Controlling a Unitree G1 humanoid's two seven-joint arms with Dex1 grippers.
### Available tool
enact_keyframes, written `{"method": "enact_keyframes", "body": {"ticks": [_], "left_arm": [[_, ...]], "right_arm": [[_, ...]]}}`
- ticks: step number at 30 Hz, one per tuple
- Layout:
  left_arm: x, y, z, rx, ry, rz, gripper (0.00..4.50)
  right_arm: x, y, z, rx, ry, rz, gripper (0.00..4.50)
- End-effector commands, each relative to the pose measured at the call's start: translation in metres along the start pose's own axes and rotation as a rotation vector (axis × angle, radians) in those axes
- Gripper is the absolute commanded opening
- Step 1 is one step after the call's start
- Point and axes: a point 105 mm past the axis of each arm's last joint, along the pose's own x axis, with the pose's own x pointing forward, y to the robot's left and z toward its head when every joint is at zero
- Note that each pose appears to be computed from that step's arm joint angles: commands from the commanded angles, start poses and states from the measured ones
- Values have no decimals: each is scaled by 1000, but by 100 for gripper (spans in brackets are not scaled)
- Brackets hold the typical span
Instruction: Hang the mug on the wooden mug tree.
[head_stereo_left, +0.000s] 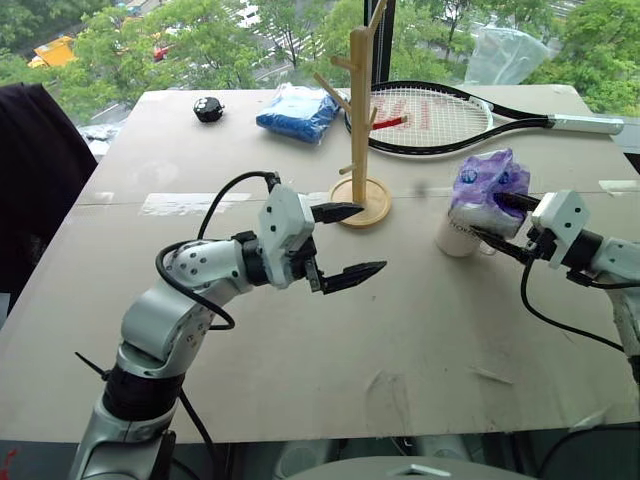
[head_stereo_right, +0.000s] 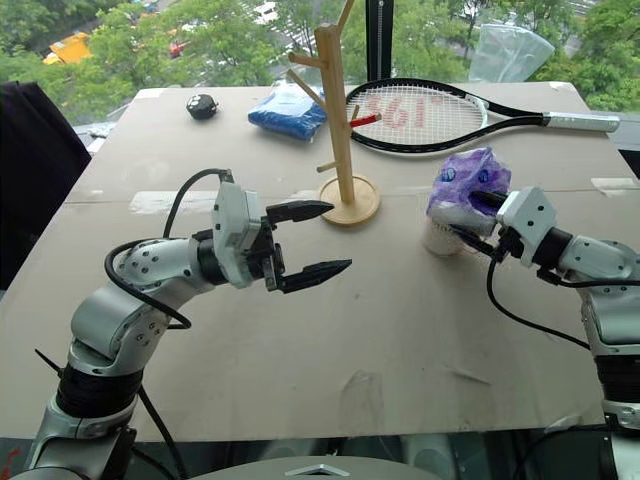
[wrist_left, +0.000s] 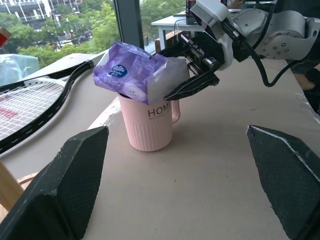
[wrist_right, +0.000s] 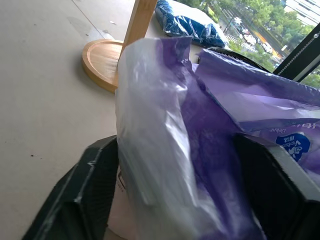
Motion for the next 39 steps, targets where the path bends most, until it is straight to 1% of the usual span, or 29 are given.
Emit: {"method": "enact_keyframes", "body": {"ticks": [1,2,3,4,5,8,12,16,19,21,24,27,29,32,34,37,38,39], "left_arm": [[3,-6,12,46,-27,-17,450],[3,-6,12,46,-26,-16,450],[3,-6,12,47,-25,-15,450],[3,-6,12,47,-25,-15,450],[3,-6,12,47,-25,-15,450],[3,-5,13,46,-27,-16,450],[4,-5,13,46,-31,-18,450],[7,-5,17,44,-49,-27,450],[13,-5,18,33,-65,-46,450],[21,-3,20,29,-88,-50,450],[35,0,24,-2,-132,-53,450],[51,-2,17,-73,-164,-59,450],[60,-6,13,-76,-162,-80,450],[71,-15,11,-112,-178,-133,450],[78,-16,12,-111,-183,-148,450],[81,-14,13,-109,-186,-148,450],[81,-14,13,-110,-185,-148,450],[80,-13,12,-112,-184,-147,450]], "right_arm": [[0,-3,0,-8,-5,-16,154],[0,-4,0,-11,-6,-16,99],[0,-4,1,-12,-10,-19,63],[-1,-4,2,-8,-17,-23,10],[-1,-5,3,-4,-25,-28,2],[-2,-6,6,-4,-39,-35,2],[-5,-12,17,-39,-73,-77,2],[-18,-32,34,-93,-86,-162,2],[-34,-49,36,-111,-53,-243,2],[-49,-58,27,-106,10,-297,2],[-74,-69,3,-86,141,-372,2],[-98,-71,-26,-39,257,-429,2],[-110,-71,-38,-20,304,-463,2],[-126,-68,-55,3,381,-510,120],[-136,-65,-61,33,412,-522,219],[-144,-72,-54,18,398,-582,369],[-144,-73,-49,3,384,-596,414],[-142,-73,-44,-8,368,-601,447]]}}
